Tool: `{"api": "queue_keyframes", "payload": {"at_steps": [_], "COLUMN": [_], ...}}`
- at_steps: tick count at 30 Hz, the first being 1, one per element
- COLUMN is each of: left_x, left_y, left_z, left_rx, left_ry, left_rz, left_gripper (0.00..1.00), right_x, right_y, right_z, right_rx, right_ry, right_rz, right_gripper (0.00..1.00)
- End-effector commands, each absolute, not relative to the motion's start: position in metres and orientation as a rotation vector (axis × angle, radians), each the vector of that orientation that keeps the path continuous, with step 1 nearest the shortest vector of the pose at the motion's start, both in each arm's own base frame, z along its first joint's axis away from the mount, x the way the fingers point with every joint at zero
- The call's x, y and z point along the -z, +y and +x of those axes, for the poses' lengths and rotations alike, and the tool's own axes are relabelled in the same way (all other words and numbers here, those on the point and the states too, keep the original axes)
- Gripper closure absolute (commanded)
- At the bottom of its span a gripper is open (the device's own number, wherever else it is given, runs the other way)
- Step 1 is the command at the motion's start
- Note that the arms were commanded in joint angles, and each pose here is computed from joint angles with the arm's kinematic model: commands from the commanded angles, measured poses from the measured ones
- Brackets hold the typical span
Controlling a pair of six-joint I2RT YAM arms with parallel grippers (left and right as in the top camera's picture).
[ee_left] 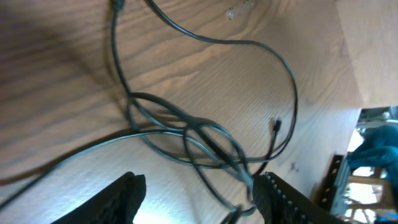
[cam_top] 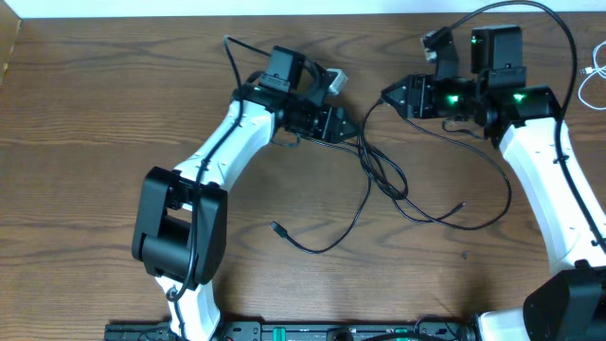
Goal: Untangle cables
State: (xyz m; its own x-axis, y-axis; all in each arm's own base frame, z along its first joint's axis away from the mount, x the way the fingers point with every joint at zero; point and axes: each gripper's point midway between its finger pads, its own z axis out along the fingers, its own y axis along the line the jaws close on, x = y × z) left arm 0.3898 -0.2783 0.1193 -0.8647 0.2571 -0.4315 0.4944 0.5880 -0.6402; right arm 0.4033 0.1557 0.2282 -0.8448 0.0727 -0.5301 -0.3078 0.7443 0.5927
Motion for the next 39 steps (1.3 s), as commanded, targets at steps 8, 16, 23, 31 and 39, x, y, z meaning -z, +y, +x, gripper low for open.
{"api": "queue_keyframes", "payload": {"at_steps": [8,16,23,31,39], "left_x": [-0.094,-0.068,-0.111,-0.267,-0.367], "left_y": [-0.299,-0.31,-0.308,-0.287,-0.268], "left_z": [0.388,0.382,0.401,0.414,0.384], "left_rx": [0.893,0.833,0.882,0.989,1.056], "left_ry": [2.727,2.777,2.658,2.282,2.04], "left_rz": [0.249,0.234,0.225,0.19,0.195], "left_gripper": [0.33,0.63,0.93,0.93,0.92], "right_x": [-0.218,-0.212,-0.208,-0.207,-0.22], "right_y": [0.111,0.091,0.089,0.095,0.138], "right_z": [0.41,0.408,0.404,0.402,0.395], "right_rx": [-0.833,-0.808,-0.787,-0.79,-0.914], "right_ry": [2.456,2.489,2.511,2.518,2.454], "right_rz": [-0.03,0.041,0.021,0.004,-0.198], "right_gripper": [0.48,0.47,0.45,0.45,0.48]}}
